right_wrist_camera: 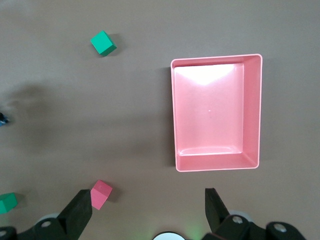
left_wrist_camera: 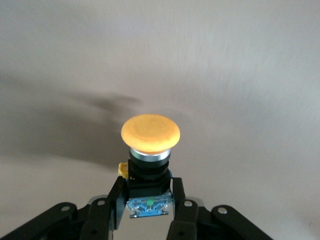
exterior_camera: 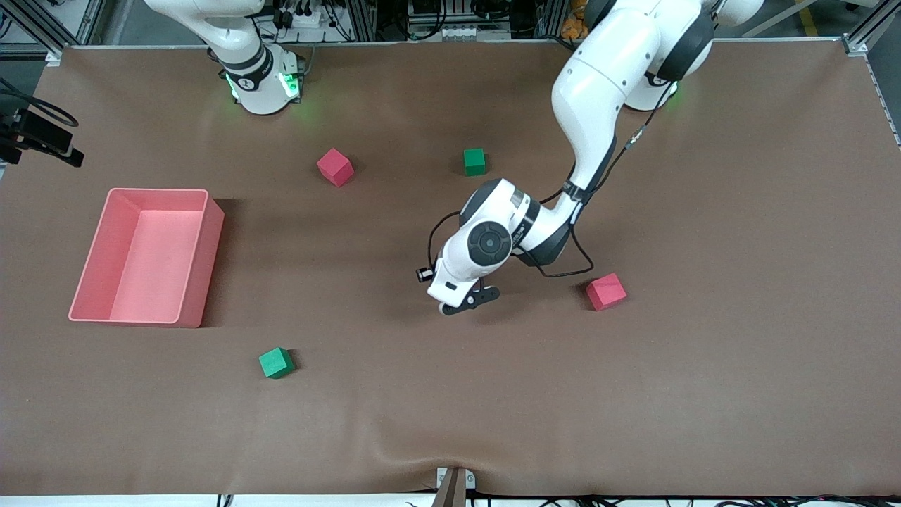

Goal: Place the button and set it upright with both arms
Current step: 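Lower the button upright onto the table with the left gripper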

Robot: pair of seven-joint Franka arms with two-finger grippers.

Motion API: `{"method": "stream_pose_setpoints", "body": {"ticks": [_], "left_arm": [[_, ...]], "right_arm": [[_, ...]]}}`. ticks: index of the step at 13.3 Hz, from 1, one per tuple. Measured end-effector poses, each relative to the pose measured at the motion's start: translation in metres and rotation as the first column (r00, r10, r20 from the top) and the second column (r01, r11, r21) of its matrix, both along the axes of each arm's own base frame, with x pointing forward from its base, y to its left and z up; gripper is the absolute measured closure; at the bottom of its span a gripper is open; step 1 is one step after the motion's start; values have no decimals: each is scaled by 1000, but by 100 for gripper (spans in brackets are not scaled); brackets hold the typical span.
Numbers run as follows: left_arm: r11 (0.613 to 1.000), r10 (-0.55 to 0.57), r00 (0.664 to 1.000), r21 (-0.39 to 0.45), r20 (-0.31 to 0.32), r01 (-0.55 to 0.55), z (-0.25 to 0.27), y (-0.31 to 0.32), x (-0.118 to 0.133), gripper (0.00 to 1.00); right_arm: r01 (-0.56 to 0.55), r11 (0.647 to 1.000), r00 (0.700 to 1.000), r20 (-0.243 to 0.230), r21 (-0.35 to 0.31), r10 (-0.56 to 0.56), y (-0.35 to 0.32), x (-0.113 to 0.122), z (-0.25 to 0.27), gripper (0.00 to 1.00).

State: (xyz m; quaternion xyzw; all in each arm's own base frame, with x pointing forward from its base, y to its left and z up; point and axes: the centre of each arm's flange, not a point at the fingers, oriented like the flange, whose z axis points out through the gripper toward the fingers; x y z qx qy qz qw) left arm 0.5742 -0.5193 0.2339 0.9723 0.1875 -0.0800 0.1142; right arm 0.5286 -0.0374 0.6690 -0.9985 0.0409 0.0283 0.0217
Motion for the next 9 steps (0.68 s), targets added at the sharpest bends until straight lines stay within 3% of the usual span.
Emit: {"method": "stream_pose_setpoints", "body": {"ticks": [2, 5, 9], "left_arm": [[998, 51, 993, 30, 104, -54, 20, -1, 7, 59], [988, 120, 955, 63, 271, -143, 43, -3, 16, 59], [969, 103, 904, 161, 415, -185, 59, -6, 14, 59]], "right_arm": [[-8, 1000, 1000, -4, 1, 8, 4, 1, -2, 0], [-20, 1000, 1000, -8, 3, 20, 11, 3, -3, 0], [-2, 1000, 1000, -8, 3, 2, 1, 2, -3, 0]]}}
